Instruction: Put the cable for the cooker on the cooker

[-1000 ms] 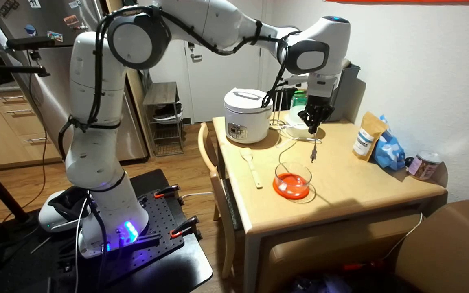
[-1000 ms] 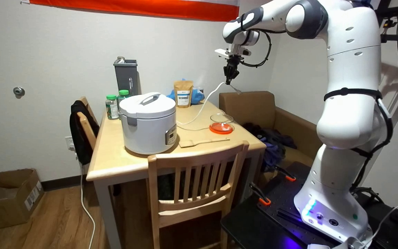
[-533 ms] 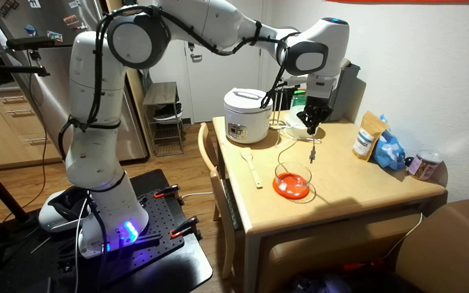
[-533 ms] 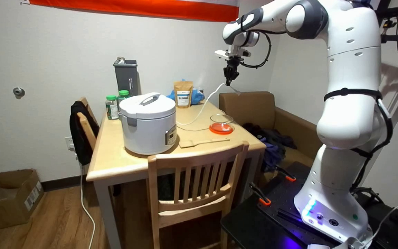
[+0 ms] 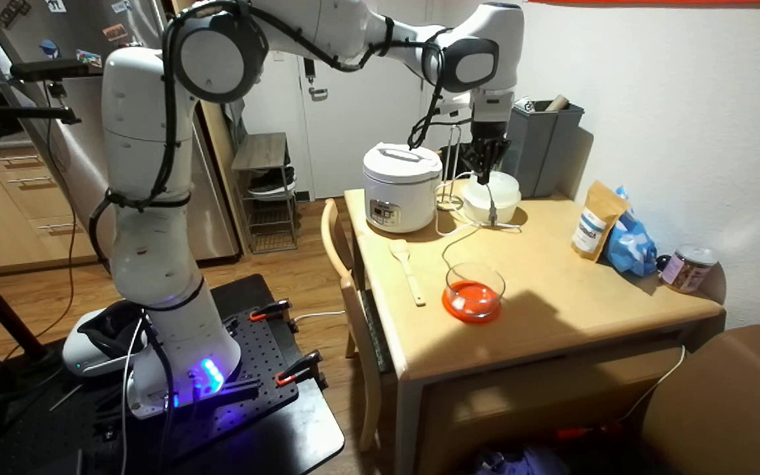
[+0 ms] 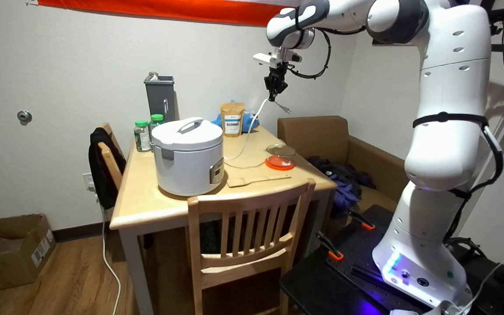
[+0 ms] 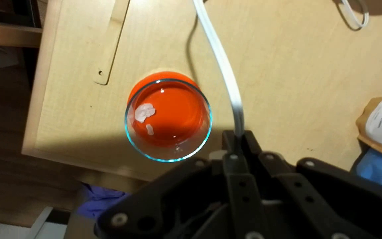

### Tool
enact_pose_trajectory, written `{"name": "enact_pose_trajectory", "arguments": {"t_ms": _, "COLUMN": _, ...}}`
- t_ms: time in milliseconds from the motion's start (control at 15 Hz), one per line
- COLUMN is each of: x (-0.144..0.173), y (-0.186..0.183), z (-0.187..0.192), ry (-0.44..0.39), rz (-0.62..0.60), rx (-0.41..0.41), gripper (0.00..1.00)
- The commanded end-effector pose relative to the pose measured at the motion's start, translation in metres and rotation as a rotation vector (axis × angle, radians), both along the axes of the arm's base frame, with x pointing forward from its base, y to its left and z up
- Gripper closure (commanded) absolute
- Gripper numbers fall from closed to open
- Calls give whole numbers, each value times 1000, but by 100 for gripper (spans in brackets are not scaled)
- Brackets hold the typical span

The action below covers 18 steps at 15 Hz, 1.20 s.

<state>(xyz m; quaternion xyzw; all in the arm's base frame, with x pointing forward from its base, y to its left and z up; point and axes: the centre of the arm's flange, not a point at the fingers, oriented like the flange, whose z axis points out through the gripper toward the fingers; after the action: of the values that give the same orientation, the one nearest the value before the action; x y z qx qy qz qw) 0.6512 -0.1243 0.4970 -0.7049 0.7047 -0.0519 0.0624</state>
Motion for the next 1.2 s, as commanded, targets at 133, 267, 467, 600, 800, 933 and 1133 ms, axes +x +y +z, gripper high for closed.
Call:
{"name": "enact_pose_trajectory", "arguments": {"t_ms": 133, "x": -20, "y": 67, "z": 19, "ry": -47, "rz": 205, "rx": -30, "gripper": 98}}
{"name": "enact_pose_trajectory", "arguments": {"t_ms": 267, "x": -24, "y": 88, "z": 20, "ry": -47, "rz": 276, "rx": -33, "gripper": 98}}
{"name": "enact_pose_trajectory", "arguments": {"t_ms": 467, "x": -29, "y": 120, "z": 18, "ry": -46, "rz": 356, "rx": -35, "gripper": 98}}
{"name": "enact_pose_trajectory", "arguments": {"t_ms": 600, "x": -32, "y": 131, "z": 15, "ry": -65, "rz": 392, "rx": -26, "gripper": 98}}
{"name": "enact_pose_trajectory", "arguments": {"t_ms": 800, "x": -14, "y": 134, "z": 14, "ry": -50, "rz": 383, "rx": -22, "gripper": 93}}
{"name": "enact_pose_trajectory", "arguments": {"t_ms": 933, "x": -16, "y": 133, "z": 14, "ry": -53, "rz": 385, "rx": -23, "gripper": 93}}
{"name": "enact_pose_trajectory", "arguments": {"t_ms": 1133, "x": -18, "y": 132, "z": 14, "ry": -54, "rz": 383, "rx": -24, "gripper": 98}}
